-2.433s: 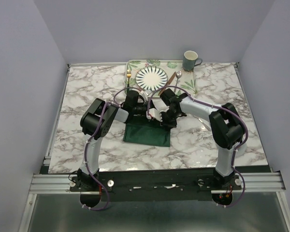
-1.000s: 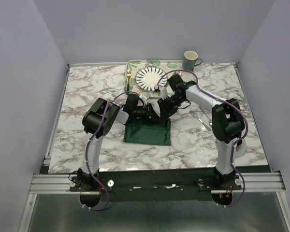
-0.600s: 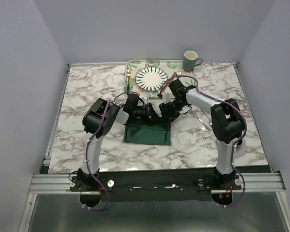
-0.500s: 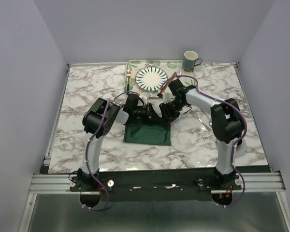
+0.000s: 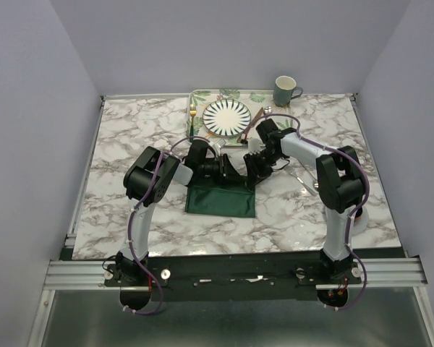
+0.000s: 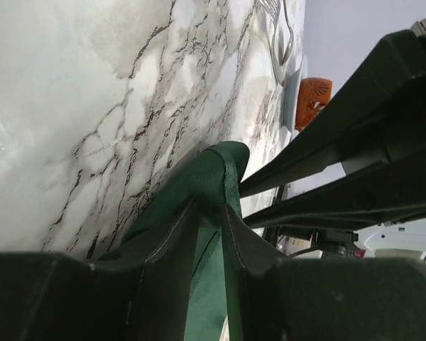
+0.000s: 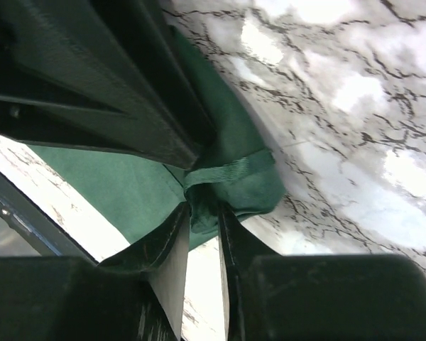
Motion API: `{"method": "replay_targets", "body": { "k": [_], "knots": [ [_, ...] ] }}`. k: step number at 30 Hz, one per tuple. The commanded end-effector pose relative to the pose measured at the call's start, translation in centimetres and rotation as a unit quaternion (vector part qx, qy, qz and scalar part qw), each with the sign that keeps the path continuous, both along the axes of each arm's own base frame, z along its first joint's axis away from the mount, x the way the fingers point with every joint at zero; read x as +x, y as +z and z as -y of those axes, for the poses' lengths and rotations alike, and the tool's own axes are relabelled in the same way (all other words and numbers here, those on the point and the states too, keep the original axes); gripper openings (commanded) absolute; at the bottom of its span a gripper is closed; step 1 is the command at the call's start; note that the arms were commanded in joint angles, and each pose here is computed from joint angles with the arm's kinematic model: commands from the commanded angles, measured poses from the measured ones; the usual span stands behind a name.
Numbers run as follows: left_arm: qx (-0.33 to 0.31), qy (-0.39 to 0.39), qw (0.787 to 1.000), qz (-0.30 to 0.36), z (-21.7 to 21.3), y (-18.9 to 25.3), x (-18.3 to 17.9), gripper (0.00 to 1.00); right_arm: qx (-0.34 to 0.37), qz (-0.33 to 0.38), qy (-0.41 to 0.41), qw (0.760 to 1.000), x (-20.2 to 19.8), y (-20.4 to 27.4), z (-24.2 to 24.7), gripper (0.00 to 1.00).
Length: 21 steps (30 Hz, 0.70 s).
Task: Fold the napkin into a case and place the utensils inside
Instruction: Smooth out the 2/3-rectangle-folded napkin at the center of the board.
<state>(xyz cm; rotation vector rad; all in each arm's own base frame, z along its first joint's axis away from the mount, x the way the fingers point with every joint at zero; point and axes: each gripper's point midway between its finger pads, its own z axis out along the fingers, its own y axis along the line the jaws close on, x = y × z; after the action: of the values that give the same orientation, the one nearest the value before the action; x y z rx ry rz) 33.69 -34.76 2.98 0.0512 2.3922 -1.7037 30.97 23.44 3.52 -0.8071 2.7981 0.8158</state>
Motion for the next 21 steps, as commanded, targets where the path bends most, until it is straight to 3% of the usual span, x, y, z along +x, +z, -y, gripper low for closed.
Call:
{"method": "replay_targets", "body": {
  "k": [1, 5, 12, 13, 17, 21],
  "knots": [
    [0.067, 0.026, 0.996, -0.049, -1.7, -5.6, -1.0, 0.37, 0.004, -0.026, -0.005, 1.0, -0.6, -1.0, 0.2, 0.22],
    [0.064, 0.028, 0.996, -0.049, -1.7, -5.4, -1.0, 0.4, 0.009, -0.032, -0.016, 0.999, -0.7, -0.7, 0.6, 0.01],
    [0.061, 0.03, 0.996, -0.048, -1.7, -5.4, -1.1, 0.41, 0.025, -0.042, -0.029, 0.998, -1.0, 0.4, 1.7, 0.01],
    [0.061, 0.029, 0.997, -0.047, -1.7, -5.4, -1.1, 0.41, 0.039, -0.05, -0.027, 0.998, -1.3, 0.7, 1.3, 0.03],
    [0.061, 0.029, 0.997, -0.046, -1.7, -5.3, -1.1, 0.41, 0.074, -0.045, -0.042, 0.995, -0.6, 2.0, 0.0, 0.35],
    [0.063, 0.03, 0.996, -0.047, -1.8, -5.4, -1.0, 0.37, 0.083, -0.059, -0.061, 0.993, 0.1, 2.1, -0.8, 0.41]
  ]
}}
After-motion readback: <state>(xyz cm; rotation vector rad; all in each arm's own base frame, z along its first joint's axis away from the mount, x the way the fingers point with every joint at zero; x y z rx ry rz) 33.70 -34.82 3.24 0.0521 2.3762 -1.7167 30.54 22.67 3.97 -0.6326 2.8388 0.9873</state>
